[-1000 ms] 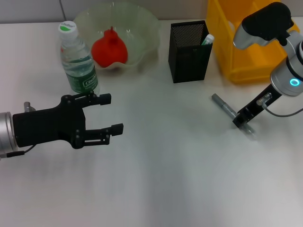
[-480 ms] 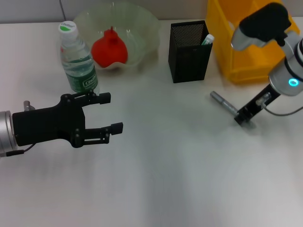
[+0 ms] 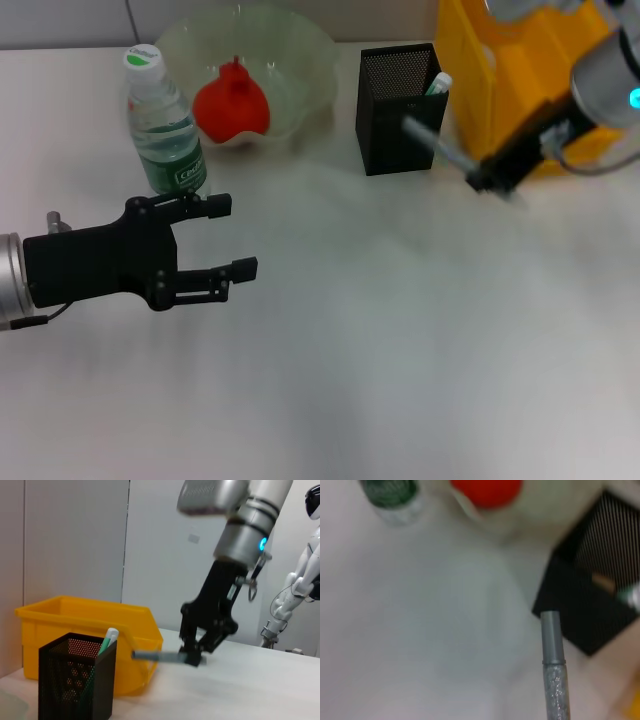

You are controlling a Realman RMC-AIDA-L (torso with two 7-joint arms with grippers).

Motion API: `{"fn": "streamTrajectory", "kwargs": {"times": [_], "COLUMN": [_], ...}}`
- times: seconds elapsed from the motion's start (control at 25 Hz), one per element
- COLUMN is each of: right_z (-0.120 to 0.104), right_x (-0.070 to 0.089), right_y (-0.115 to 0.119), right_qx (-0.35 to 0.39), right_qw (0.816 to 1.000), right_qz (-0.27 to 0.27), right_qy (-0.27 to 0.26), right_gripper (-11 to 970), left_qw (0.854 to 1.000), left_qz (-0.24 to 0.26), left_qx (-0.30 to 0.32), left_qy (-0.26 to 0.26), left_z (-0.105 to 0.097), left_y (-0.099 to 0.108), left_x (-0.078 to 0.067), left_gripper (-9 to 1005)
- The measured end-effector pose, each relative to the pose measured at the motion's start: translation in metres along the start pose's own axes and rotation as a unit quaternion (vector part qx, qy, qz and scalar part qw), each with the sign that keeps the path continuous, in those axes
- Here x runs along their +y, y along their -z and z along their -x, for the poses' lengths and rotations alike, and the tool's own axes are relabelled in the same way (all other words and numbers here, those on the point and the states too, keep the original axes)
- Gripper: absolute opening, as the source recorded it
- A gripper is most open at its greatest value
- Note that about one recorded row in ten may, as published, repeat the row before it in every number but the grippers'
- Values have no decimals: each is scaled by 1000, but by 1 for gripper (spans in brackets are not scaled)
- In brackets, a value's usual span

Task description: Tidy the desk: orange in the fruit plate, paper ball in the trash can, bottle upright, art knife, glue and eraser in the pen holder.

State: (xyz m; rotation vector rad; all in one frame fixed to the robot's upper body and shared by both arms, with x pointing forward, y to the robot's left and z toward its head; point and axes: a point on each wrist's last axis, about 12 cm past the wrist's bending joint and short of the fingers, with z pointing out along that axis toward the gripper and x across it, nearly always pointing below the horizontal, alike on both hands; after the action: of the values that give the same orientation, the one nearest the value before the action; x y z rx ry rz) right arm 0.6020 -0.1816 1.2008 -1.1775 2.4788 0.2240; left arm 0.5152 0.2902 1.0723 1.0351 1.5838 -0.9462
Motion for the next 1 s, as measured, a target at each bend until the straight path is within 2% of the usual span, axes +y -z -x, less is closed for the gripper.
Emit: {"fn": "streamTrajectory", "kwargs": {"times": [0.04, 0.08, 0.2, 0.24, 0.28, 0.4, 0.44, 0.48, 0.6, 0.64, 0.68, 0.76, 0.8, 0.84, 0.88, 1.0], "right_z": [10, 10, 18, 22, 22, 24, 22, 22, 17, 14, 14, 12, 11, 8, 8, 3], "right_x": [9, 9, 15, 16, 16, 19, 20, 20, 18, 16, 16, 15, 14, 11, 11, 7], "right_y": [14, 14, 31, 41, 41, 53, 58, 58, 57, 57, 57, 59, 61, 62, 62, 62], "right_qx": [-16, -16, -30, -41, -41, -49, -46, -46, -30, -29, -29, -35, -38, -42, -42, -44], "right_qw": [999, 999, 993, 985, 985, 969, 954, 954, 931, 914, 914, 898, 888, 868, 868, 836], "right_qz": [-17, -17, -63, -99, -99, -136, -168, -168, -212, -232, -232, -248, -259, -279, -279, -310], "right_qy": [41, 41, 98, 139, 139, 200, 243, 243, 297, 332, 332, 363, 379, 410, 410, 451], "right_gripper": [141, 142, 143, 142, 142, 140, 139, 139, 139, 139, 139, 139, 139, 139, 140, 140], "left_qw": [1000, 1000, 1000, 1000, 1000, 1000, 1000, 1000, 1000, 1000, 1000, 1000, 1000, 999, 999, 999], "left_qz": [1, 1, 4, 5, 5, 12, 15, 15, 20, 25, 25, 27, 27, 28, 28, 36], "left_qx": [-1, -1, -2, -2, -2, -6, -8, -8, -11, -13, -13, -15, -15, -16, -16, -22], "left_qy": [-1, -1, -1, -1, -1, 0, 0, 0, 0, -1, -1, -2, -4, -8, -8, -18], "left_z": [0, 0, 0, 0, 0, 0, 0, 0, 1, 1, 1, 2, 3, 4, 4, 4], "left_y": [0, 0, 1, 1, 1, 3, 4, 4, 5, 7, 7, 7, 7, 7, 7, 5], "left_x": [0, 0, 0, 0, 0, 1, 2, 2, 3, 4, 4, 4, 5, 5, 5, 5], "left_gripper": [837, 837, 837, 837, 837, 837, 837, 837, 837, 837, 837, 837, 837, 837, 837, 837]}}
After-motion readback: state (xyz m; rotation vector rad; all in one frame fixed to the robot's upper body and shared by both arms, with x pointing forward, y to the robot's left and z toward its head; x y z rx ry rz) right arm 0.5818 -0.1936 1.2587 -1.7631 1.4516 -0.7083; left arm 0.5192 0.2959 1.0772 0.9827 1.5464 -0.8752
